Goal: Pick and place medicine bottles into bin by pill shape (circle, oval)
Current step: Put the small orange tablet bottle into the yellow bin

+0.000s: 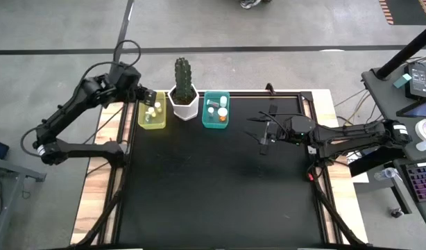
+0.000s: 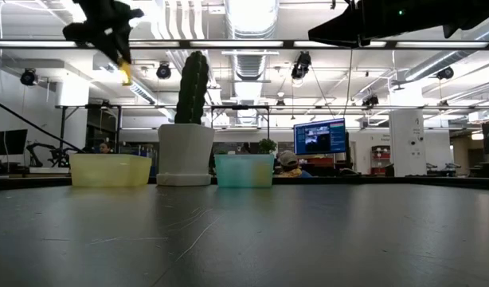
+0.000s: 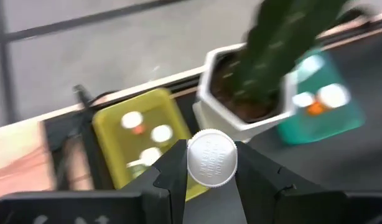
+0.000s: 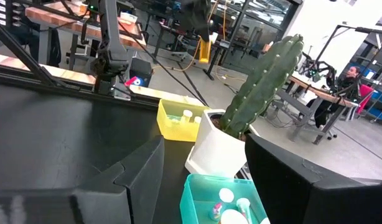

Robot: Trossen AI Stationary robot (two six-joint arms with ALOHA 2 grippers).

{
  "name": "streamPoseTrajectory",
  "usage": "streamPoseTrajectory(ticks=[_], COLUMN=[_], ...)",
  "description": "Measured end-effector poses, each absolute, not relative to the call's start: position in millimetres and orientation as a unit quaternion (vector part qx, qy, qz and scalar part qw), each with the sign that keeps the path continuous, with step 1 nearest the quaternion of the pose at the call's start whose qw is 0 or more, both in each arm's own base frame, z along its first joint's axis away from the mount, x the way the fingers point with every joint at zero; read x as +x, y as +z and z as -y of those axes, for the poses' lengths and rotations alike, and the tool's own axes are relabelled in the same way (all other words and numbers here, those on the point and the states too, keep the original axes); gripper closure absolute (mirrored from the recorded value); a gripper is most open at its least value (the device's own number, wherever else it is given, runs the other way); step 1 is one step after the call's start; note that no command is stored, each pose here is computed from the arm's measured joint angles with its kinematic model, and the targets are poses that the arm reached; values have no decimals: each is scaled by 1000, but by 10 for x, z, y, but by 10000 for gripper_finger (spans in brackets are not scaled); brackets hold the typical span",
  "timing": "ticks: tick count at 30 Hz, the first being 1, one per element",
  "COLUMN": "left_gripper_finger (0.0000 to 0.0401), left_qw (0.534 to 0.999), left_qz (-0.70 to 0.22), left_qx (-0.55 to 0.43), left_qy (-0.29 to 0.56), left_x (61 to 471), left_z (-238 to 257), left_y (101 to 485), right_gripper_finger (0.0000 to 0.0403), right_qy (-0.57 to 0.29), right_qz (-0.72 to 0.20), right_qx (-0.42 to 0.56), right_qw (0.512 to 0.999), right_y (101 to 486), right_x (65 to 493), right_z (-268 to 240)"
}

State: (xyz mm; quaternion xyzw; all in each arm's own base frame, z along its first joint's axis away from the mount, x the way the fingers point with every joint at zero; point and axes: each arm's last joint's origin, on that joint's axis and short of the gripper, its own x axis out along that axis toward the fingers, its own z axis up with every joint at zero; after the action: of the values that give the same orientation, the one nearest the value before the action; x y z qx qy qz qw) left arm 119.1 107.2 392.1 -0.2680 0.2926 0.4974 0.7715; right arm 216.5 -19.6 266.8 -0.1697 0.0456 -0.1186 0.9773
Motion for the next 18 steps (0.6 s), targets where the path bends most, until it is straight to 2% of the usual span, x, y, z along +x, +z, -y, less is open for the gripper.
streamPoseTrajectory(ticks=[7, 18], left_gripper_finger=[308, 308], left_qw=[724, 709], left_qz=[-372, -433], left_qx=[-256, -271], left_qy=[522, 486], left_x=[1208, 1309], left_z=[-1372, -1472], left_y=[3708, 3243], right_gripper_finger=[184, 184], right_qy=[-118, -116], right_qz=[-47, -64], right_qx=[-170, -164], right_qw=[977, 978], right_y=[2662, 2602], right_x=[2164, 2156], right_z=[196, 196])
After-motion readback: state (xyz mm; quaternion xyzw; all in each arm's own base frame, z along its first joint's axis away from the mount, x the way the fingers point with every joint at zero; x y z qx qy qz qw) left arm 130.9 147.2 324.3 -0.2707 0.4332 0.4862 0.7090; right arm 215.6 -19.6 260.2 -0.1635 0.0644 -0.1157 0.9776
